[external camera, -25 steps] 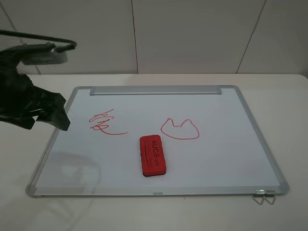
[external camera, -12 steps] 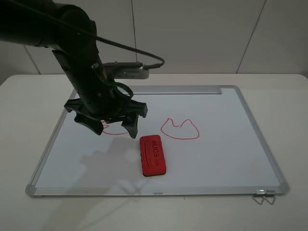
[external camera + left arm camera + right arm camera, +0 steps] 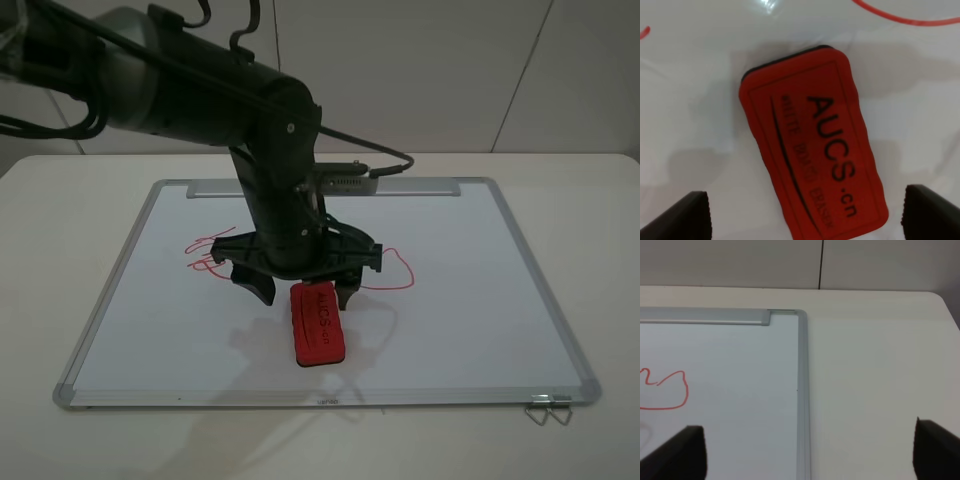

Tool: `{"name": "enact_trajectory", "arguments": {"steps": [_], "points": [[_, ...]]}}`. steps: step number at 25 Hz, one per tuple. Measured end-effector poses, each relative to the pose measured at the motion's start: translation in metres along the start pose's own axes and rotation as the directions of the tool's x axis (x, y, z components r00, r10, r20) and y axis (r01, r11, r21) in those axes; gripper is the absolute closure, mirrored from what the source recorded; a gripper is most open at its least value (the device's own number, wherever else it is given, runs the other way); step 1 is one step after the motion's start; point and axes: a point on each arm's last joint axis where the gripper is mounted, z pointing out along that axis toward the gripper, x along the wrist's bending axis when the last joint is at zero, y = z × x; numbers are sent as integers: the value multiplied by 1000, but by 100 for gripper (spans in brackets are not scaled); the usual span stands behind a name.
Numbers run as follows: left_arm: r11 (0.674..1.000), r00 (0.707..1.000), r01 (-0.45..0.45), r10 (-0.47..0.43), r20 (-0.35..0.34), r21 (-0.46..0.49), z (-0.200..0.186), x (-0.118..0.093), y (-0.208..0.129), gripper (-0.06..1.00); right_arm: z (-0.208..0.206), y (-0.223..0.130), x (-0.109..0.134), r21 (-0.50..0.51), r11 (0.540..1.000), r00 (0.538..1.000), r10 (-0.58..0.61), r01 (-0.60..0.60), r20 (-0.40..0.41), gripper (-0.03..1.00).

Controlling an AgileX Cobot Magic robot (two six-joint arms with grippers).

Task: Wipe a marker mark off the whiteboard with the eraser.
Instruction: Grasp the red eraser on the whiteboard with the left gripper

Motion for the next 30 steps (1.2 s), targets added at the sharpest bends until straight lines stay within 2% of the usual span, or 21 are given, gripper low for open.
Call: {"name": "enact_trajectory", "arguments": {"steps": [5, 11, 19, 23, 30], "points": [[1000, 1000, 0, 0, 9, -26, 1, -7, -3, 19, 0, 0, 0, 0, 1000, 1000, 0, 0, 0, 26], [998, 999, 52, -52, 9, -42, 1, -9, -4, 19, 0, 0, 0, 0, 1000, 1000, 0, 0, 0, 26], [992, 994, 102, -99, 44, -70, 1, -12, -1, 19, 0, 0, 0, 0, 1000, 1000, 0, 0, 0, 26], [994, 997, 79, -76, 32, -82, 1, -11, 0, 19, 0, 0, 0, 0, 1000, 1000, 0, 0, 0, 26], [995, 996, 88, -88, 2, -55, 12, -9, -2, 19, 0, 0, 0, 0, 1000, 1000, 0, 0, 0, 26]]}}
